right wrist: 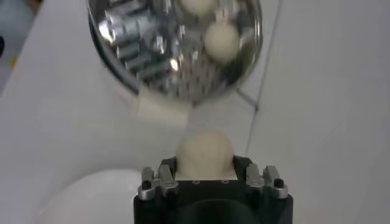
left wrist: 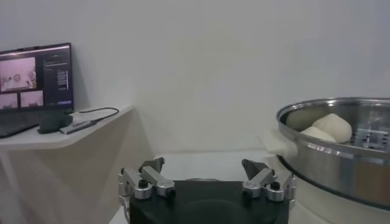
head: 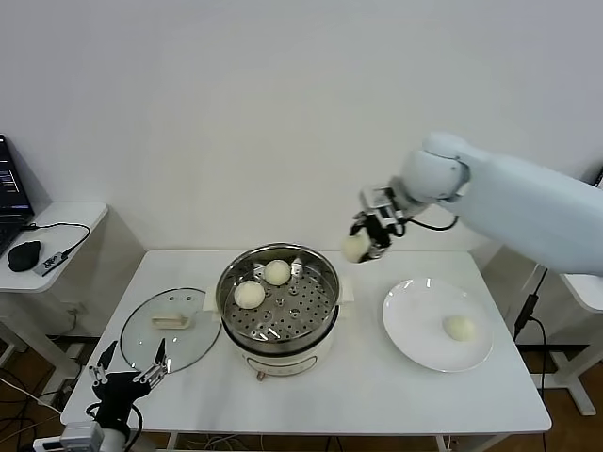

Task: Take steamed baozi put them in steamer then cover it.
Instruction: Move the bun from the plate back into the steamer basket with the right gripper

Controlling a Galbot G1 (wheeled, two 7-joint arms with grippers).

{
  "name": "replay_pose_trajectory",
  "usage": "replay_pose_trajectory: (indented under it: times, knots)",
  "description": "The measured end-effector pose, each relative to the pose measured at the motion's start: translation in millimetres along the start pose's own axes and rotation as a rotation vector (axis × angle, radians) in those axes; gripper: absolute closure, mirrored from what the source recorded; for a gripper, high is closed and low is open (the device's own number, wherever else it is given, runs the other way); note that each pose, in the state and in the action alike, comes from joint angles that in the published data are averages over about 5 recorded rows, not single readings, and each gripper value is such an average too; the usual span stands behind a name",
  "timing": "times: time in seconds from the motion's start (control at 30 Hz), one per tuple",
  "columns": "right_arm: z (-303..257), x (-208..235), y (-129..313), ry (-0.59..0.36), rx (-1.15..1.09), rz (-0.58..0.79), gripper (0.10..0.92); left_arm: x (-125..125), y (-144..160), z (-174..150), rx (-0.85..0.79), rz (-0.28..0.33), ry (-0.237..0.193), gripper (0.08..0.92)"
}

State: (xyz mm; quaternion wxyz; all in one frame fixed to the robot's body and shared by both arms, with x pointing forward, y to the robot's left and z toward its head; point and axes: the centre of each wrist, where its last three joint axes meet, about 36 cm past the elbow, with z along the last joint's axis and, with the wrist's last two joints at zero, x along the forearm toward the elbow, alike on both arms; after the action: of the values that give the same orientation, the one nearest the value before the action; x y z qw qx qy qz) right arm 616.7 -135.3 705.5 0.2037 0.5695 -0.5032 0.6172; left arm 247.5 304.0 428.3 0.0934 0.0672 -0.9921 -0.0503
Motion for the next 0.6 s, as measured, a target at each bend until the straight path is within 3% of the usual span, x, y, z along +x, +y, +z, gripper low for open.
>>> replay_pose_trajectory:
  times: [0.6]
  knots:
    - [-102.5, -93.1, 10.4, -0.059, 0.443, -0.096, 0.428, 4.3, -5.7, -3.1, 0.020, -0.010, -0.010, 0.177]
